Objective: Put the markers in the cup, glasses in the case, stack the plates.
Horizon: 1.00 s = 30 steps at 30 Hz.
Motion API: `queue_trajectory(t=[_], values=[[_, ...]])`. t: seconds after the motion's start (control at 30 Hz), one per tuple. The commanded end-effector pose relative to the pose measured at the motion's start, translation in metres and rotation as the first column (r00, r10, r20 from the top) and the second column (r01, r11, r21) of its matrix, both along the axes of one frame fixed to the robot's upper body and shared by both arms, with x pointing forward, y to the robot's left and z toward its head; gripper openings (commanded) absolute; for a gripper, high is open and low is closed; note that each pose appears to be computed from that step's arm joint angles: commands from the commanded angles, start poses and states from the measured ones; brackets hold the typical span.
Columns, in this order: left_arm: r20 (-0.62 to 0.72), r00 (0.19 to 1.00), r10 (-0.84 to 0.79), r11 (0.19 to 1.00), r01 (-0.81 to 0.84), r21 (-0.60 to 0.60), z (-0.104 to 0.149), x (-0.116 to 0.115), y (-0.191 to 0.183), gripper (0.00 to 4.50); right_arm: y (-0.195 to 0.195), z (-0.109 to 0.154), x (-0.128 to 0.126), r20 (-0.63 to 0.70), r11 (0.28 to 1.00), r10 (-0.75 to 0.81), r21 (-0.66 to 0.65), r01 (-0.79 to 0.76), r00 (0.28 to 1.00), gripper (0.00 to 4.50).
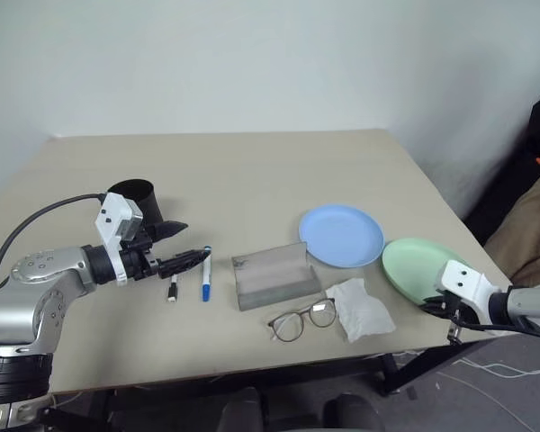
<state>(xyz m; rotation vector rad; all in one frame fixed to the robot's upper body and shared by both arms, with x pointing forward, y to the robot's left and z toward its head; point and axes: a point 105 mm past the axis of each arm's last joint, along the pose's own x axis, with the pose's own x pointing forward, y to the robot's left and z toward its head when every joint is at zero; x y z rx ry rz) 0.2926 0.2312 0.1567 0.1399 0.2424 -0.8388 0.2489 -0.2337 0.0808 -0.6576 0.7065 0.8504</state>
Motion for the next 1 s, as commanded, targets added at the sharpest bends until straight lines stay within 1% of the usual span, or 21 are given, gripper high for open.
queue_trajectory(t=[0.03, 0.2, 0.43, 0.6, 0.7, 0.77, 1.0], values=[[0.054, 0.998, -0.016, 1.0, 0.017, -0.012, 0.015, 0.003, -0.004, 4.5, 0.001, 0.025, 0.015, 0.093, 0.998, 0.029, -0.052, -0.024, 0.995, 0.02], [0.054, 0.998, -0.015, 1.0, 0.016, -0.015, 0.016, 0.004, -0.005, 4.5, 0.016, 0.043, 0.034, 0.179, 0.991, 0.104, -0.097, -0.088, 0.978, 0.02], [0.059, 0.998, -0.007, 1.0, 0.008, -0.018, 0.017, 0.006, -0.005, 4.5, 0.055, 0.057, 0.056, 0.24, 0.975, 0.222, -0.071, -0.211, 0.945, 0.02], [0.064, 0.998, 0.0, 1.0, 0.001, -0.02, 0.017, 0.006, -0.005, 4.5, 0.076, 0.051, 0.074, 0.258, 0.954, 0.298, -0.101, -0.281, 0.919, 0.02], [0.068, 0.998, 0.01, 1.0, -0.009, -0.018, 0.017, 0.004, -0.004, 4.5, 0.095, 0.048, 0.086, 0.257, 0.946, 0.324, -0.059, -0.32, 0.911, 0.02], [0.067, 0.998, 0.013, 1.0, -0.012, -0.019, 0.016, 0.002, -0.004, 4.5, 0.099, 0.043, 0.092, 0.247, 0.939, 0.342, -0.073, -0.335, 0.907, 0.02], [0.06, 0.998, 0.037, 0.999, -0.036, -0.019, 0.013, -0.003, -0.001, 4.5, 0.125, 0.032, 0.097, 0.226, 0.907, 0.419, -0.073, -0.414, 0.879, 0.02]])
